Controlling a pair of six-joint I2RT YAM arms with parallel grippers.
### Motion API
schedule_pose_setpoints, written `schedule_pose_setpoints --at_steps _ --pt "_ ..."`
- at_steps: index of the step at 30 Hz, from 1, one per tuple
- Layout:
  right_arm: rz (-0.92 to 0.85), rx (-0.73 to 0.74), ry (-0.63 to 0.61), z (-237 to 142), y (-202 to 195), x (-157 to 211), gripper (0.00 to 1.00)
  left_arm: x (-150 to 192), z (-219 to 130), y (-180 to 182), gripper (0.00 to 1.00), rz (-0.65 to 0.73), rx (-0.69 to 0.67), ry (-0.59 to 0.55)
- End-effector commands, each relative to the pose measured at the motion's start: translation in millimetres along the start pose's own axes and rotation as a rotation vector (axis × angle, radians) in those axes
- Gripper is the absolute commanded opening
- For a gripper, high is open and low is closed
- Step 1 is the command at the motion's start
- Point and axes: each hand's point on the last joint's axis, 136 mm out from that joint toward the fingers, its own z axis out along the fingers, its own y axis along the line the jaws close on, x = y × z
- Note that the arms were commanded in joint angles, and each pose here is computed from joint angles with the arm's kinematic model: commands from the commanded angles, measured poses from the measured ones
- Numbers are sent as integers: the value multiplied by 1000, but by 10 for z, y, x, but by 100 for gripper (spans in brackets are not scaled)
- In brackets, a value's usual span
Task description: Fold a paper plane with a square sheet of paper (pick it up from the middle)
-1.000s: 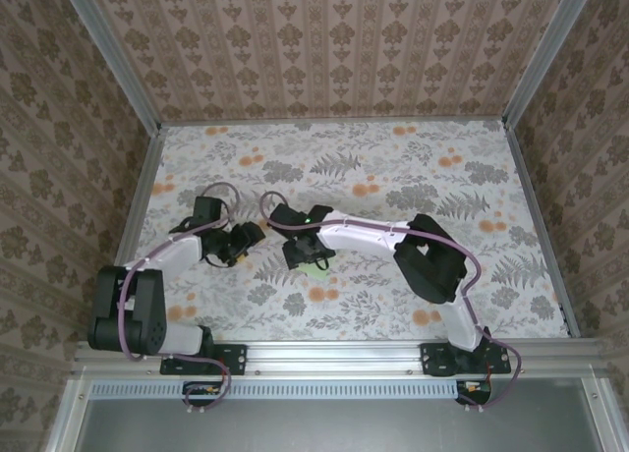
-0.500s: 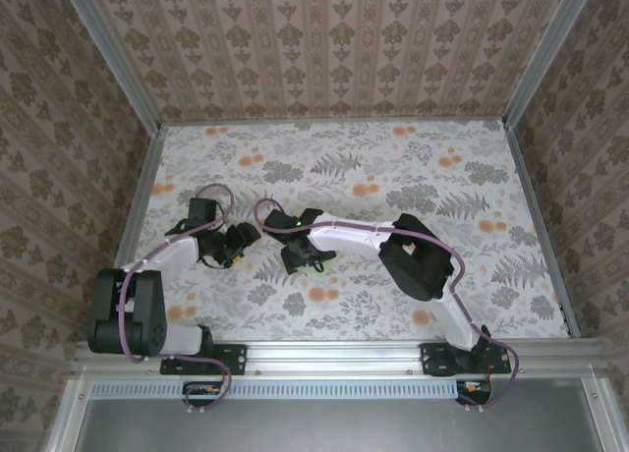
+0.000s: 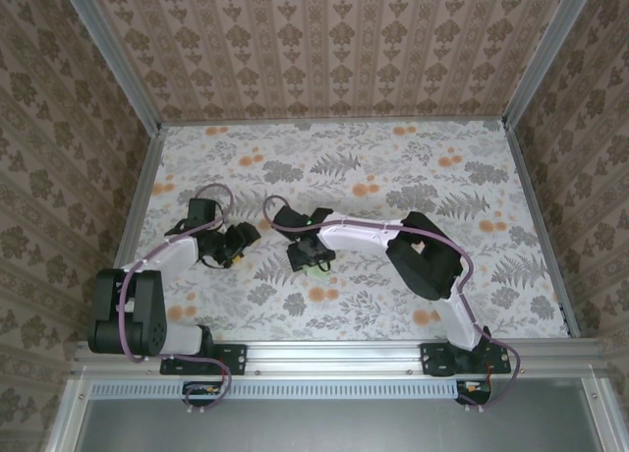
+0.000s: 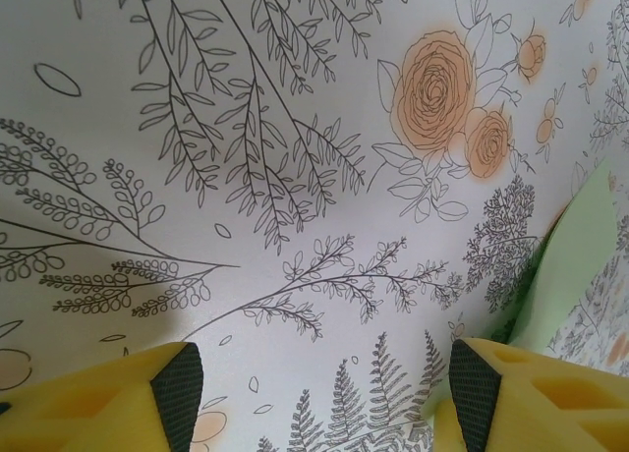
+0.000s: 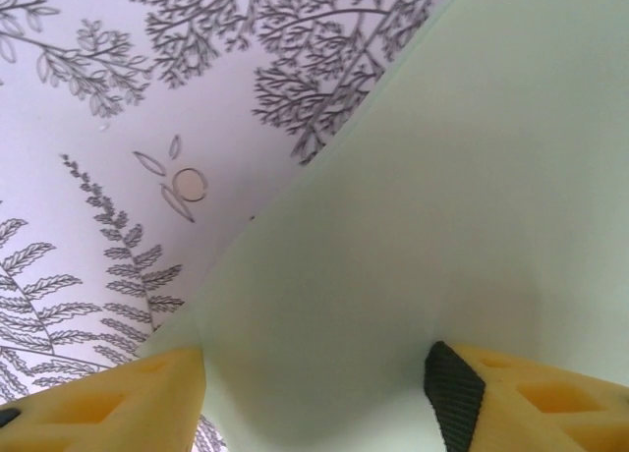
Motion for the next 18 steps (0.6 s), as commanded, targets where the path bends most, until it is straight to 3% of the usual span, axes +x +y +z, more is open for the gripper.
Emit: schedule_pose_setpoints --at_steps 1,12,18 --pt "-1 39 153 303 -269 379 61 57 -23 5 70 10 12 19" --pt "51 -162 172 278 -220 363 63 86 -25 -100 70 42 51 37" --pt "35 -196 189 282 -229 381 65 107 -12 -121 70 53 53 44"
